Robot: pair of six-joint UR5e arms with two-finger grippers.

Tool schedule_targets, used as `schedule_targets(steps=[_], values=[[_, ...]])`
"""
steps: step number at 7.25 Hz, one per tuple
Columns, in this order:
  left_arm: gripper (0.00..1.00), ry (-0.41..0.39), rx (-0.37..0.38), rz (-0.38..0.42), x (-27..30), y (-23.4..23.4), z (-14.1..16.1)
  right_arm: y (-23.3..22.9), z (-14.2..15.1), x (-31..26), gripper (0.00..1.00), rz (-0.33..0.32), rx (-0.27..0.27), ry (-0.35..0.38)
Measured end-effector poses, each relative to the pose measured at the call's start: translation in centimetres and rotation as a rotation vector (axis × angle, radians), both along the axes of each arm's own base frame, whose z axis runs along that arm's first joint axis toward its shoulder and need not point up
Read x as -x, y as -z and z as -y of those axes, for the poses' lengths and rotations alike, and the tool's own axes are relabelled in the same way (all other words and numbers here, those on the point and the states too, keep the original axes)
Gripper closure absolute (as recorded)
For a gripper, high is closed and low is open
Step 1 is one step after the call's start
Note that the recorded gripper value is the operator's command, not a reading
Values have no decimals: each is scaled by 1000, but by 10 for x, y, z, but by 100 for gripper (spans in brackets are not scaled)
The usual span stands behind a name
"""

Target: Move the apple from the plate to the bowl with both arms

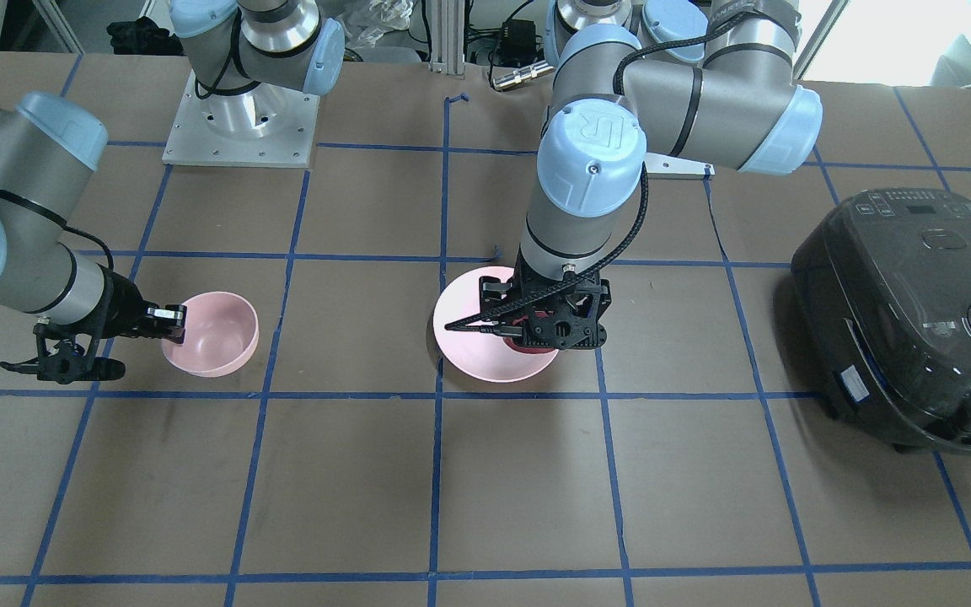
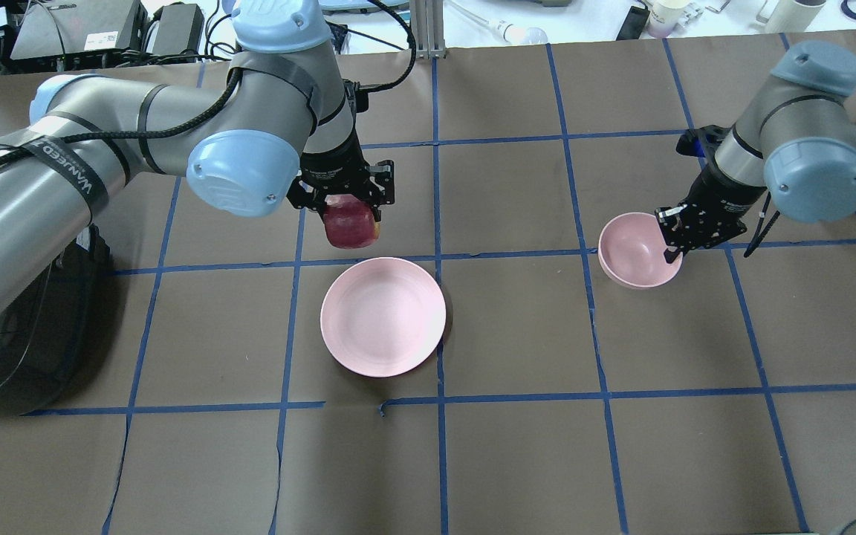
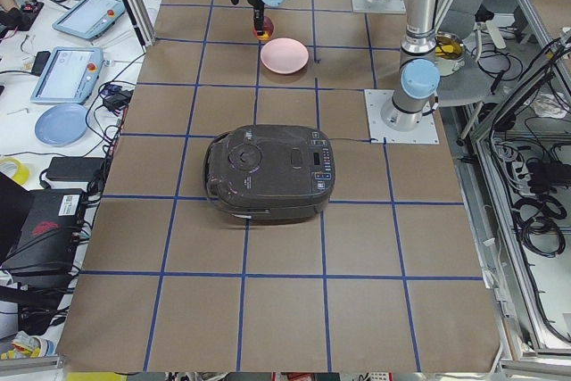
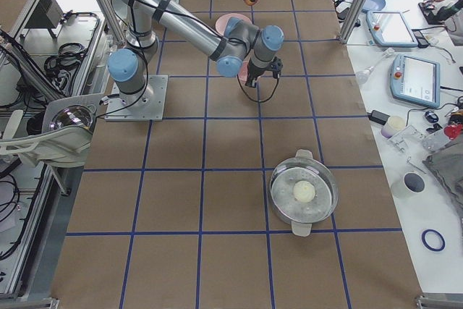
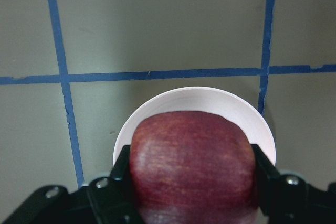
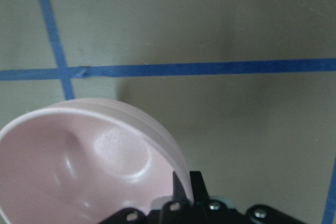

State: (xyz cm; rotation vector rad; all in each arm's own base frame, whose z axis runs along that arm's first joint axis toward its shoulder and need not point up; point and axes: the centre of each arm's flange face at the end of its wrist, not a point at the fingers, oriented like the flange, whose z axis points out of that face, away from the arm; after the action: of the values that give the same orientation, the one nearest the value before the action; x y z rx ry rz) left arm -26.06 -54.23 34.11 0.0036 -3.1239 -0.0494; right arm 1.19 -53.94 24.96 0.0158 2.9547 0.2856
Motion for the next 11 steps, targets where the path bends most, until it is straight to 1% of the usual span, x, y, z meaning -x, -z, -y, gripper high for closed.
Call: schedule_targets(steps=[1,2,3,4,6,7,8,10,11], values=[[100,0,0,0,0,0,0,-1,0,-35,100,16,0,-18],[100,-1,-2,0,0,0,0,0,-3,-70,100,17,-7,-32],[100,-4,-3,0,0,1,0,4,-10,-100,100,22,-17,-55],[100,-7,-5,1,0,2,0,11,-18,-121,100,43,-32,-71],[100,-10,-9,1,1,4,-1,28,-32,-135,100,74,-68,-73],[100,-10,-11,2,2,5,-1,34,-36,-136,93,73,-77,-74],[100,-11,-14,2,2,7,-1,38,-37,-136,92,69,-82,-75],[100,-33,-21,-1,4,10,0,42,-36,-136,63,66,-81,-67],[100,-45,-22,-1,4,11,1,43,-34,-136,29,61,-79,-52]])
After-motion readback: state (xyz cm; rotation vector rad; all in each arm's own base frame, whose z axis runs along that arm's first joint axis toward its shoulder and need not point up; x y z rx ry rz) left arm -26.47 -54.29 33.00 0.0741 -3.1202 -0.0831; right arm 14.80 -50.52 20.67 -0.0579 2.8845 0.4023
